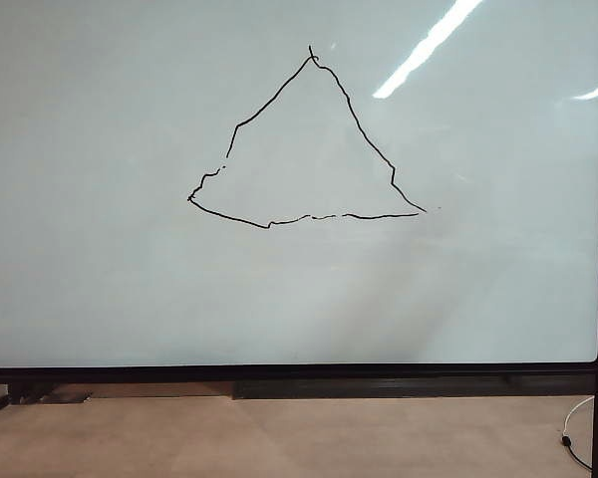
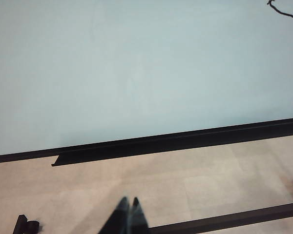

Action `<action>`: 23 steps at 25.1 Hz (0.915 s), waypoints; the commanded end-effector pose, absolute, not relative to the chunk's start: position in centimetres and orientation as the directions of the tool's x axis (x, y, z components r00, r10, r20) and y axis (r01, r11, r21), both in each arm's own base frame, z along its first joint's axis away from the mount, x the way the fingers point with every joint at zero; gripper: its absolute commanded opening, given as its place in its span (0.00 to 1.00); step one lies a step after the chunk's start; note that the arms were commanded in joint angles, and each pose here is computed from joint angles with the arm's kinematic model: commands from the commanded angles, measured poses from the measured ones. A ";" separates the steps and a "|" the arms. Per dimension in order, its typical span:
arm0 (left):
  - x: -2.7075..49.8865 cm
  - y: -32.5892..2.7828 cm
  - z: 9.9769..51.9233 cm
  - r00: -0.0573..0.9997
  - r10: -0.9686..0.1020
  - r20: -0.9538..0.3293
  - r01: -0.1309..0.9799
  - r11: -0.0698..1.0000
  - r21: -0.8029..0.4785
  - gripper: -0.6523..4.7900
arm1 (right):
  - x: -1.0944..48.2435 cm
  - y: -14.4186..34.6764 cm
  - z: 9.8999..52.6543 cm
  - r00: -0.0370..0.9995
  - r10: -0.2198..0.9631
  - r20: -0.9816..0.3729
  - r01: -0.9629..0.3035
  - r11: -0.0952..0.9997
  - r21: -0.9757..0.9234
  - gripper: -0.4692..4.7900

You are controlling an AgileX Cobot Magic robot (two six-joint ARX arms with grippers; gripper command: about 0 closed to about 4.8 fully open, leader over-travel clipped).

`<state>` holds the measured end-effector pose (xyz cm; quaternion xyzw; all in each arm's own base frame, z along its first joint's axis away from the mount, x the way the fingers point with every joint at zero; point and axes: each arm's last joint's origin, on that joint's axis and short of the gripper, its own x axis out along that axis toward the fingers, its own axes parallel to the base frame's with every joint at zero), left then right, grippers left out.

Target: Pick up the pen on the shelf to the right of the whiteboard and draw a triangle.

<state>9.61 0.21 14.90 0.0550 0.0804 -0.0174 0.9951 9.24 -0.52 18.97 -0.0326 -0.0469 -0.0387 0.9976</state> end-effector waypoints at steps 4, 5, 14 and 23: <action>9.6 0.2 14.9 0.986 -0.027 -0.165 0.045 0.993 0.107 0.11 | 9.2 -1.3 19.1 0.976 0.031 0.218 -0.028 0.999 -0.021 0.08; 9.6 0.2 14.9 0.986 -0.027 -0.165 0.045 0.993 0.107 0.11 | 9.2 -1.4 19.1 0.974 0.046 0.222 -0.041 0.999 -0.024 0.08; 9.6 0.2 14.9 0.986 -0.027 -0.165 0.045 0.993 0.107 0.11 | 9.0 -1.8 19.4 0.969 0.040 0.244 -0.047 0.999 0.022 0.08; 9.6 0.2 14.9 0.986 -0.027 -0.165 0.045 0.993 0.107 0.11 | 9.0 -1.9 19.3 0.972 0.017 0.234 -0.025 0.999 0.034 0.08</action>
